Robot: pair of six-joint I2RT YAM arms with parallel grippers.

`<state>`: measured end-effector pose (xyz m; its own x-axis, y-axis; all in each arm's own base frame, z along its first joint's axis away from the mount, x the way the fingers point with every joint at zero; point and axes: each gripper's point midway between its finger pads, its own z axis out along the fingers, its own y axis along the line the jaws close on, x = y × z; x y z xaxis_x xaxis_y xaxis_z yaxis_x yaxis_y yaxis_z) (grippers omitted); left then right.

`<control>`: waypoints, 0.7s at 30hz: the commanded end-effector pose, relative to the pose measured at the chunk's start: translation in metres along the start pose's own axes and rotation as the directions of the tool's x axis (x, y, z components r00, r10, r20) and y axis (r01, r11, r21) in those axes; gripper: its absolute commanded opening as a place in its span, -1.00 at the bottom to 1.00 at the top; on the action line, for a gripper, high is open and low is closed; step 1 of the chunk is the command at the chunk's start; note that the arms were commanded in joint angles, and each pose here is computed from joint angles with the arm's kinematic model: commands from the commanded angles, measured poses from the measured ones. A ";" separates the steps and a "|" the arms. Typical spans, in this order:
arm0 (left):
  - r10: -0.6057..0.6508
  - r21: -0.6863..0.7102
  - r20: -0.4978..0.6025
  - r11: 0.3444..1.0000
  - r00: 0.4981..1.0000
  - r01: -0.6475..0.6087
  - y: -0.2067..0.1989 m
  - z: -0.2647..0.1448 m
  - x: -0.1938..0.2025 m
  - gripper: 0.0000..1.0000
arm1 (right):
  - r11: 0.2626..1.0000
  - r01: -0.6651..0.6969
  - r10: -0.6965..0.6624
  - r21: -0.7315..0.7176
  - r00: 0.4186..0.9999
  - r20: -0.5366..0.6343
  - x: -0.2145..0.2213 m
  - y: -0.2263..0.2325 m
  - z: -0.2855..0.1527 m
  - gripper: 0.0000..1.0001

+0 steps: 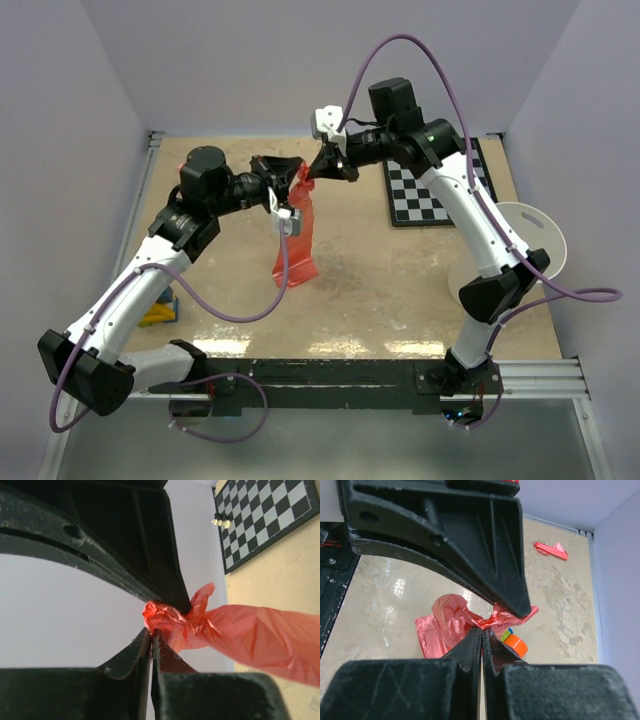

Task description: Put the trash bags into the trash bin

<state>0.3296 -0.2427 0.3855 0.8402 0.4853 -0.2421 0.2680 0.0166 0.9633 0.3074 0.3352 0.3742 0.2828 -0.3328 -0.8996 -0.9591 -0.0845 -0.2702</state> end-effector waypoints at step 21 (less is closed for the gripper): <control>-0.584 -0.281 -0.155 0.799 0.797 0.531 0.016 -0.021 0.036 -1.00 | 0.893 -0.276 0.139 0.356 0.920 0.366 -0.053 -0.007 -0.052 0.86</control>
<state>0.3543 -0.2158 0.3635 0.5053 0.5987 -0.6214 0.5293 0.3537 0.7712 0.3136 0.2743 0.3945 0.0815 -0.1647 -0.9830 -0.9350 0.3290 -0.1326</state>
